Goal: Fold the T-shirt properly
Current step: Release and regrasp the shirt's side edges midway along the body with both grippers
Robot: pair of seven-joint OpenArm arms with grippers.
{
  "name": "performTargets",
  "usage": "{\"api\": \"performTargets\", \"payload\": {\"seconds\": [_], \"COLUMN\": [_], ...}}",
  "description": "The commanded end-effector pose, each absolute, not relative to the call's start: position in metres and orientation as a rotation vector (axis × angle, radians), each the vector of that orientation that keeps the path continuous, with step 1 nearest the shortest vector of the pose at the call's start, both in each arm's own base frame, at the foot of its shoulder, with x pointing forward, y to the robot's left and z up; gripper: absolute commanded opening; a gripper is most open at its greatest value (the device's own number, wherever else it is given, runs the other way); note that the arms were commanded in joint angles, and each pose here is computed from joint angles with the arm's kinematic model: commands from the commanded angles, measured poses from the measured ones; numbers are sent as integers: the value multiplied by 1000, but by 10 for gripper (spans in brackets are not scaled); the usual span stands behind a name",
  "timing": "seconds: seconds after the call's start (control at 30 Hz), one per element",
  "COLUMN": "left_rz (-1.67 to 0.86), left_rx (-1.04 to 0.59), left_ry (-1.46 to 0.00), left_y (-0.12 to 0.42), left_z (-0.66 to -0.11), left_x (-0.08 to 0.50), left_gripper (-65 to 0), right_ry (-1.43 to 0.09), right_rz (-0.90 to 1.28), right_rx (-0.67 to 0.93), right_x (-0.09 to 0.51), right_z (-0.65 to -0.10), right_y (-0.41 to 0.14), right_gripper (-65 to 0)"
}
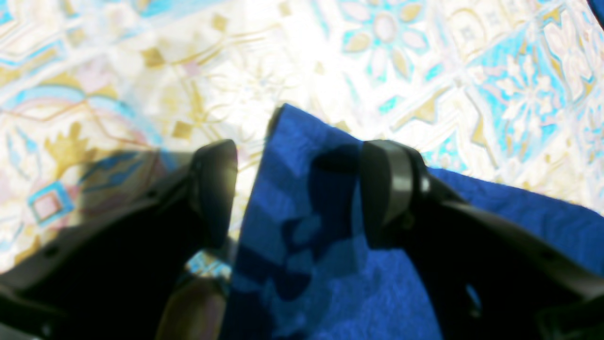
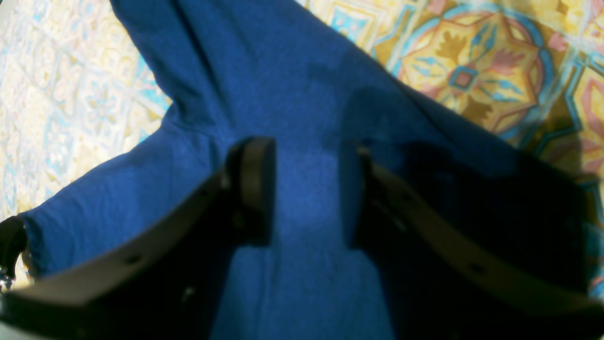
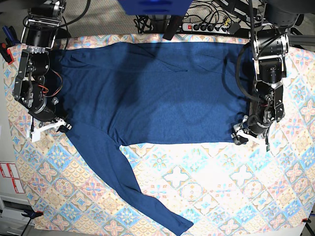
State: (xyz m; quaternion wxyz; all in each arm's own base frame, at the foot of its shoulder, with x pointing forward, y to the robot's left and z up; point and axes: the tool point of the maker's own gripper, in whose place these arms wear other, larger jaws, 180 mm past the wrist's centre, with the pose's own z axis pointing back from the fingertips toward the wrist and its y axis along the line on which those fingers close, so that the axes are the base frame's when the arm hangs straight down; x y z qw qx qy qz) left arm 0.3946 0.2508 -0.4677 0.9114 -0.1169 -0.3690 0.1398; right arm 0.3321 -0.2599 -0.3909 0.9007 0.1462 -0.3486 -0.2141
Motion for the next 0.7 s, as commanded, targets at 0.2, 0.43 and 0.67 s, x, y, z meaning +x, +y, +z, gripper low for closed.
{"api": "performTargets", "payload": {"seconds": [0.2,0.43,0.67], "left_rz": [102,29,0], "left_rx": [-269,-278,-266], "left_ry": [-640,-743,-865], "left_y": [203,193,201], "left_z": [-488,-459,-423], "left_x": [380,386,377], "left_gripper": [-356,-650,-650], "right_ry": [-784,-785,-730], "right_rz": [-434,-437,-335], "right_rx": [297,296,170], "right_x": [344,345,348], "right_z": [-373,-373,-382], "right_y": [-268,-269,-280], "right_gripper": [-432,-432,-415]}}
